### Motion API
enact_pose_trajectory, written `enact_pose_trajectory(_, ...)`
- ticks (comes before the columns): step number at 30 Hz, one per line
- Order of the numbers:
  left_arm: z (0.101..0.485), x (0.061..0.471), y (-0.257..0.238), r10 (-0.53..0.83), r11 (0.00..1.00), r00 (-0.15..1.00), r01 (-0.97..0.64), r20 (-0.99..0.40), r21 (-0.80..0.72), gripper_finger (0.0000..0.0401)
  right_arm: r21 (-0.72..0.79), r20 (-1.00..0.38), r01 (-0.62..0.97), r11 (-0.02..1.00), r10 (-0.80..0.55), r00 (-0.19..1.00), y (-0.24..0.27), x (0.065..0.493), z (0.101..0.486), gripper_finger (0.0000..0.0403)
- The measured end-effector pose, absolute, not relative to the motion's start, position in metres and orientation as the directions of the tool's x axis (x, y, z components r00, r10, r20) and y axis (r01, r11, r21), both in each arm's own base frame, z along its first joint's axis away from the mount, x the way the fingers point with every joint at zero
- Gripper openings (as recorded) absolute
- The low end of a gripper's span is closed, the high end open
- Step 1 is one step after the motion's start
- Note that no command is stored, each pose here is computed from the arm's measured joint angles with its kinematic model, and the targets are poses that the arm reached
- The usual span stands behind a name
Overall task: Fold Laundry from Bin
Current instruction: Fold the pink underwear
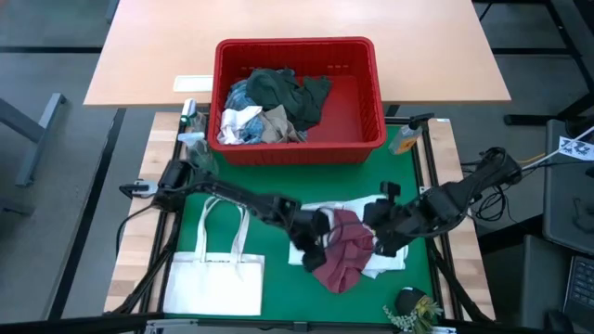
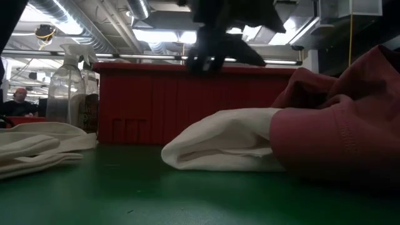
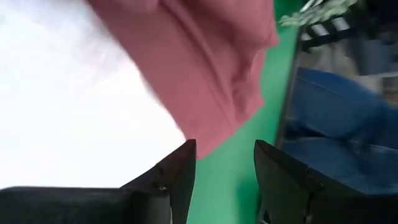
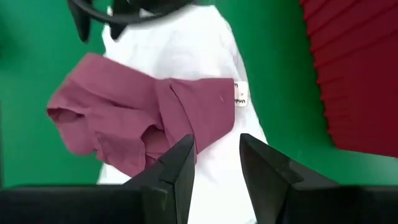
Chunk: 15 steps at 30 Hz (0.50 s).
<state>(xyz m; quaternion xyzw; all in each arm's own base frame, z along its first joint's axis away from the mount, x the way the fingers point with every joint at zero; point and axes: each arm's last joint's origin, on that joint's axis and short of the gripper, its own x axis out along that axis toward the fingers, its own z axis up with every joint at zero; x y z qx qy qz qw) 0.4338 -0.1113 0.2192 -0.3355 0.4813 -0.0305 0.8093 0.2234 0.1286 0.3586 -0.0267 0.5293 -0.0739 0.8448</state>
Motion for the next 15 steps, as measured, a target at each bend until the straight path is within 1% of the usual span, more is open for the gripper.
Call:
enact_pose_trajectory(4,0.210,0.428,-0.142,-0.265,0.815,0.552,-0.311,-0.791,-0.490,0.0156,-0.159,-0.910,0.043,0.986,-0.164,0.382,0.136,0.234,0.345,0.0129)
enact_pose_trajectory(7,0.196,0.425,-0.160,-0.203,0.812,0.549,-0.368,-0.811,-0.453,0.0156,-0.174,-0.918,0.024,0.985,-0.171,0.359,0.140,0.240,0.339,0.0129)
enact_pose_trajectory(12,0.169,0.423,-0.182,-0.203,0.779,0.508,-0.435,-0.837,-0.453,0.0156,-0.181,-0.924,0.019,0.983,-0.176,0.339,0.143,0.244,0.333,0.0129)
enact_pose_trajectory(15,0.162,0.422,-0.190,-0.175,0.780,0.516,-0.448,-0.839,-0.438,0.0156,-0.177,-0.926,0.017,0.984,-0.172,0.335,0.143,0.245,0.332,0.0129)
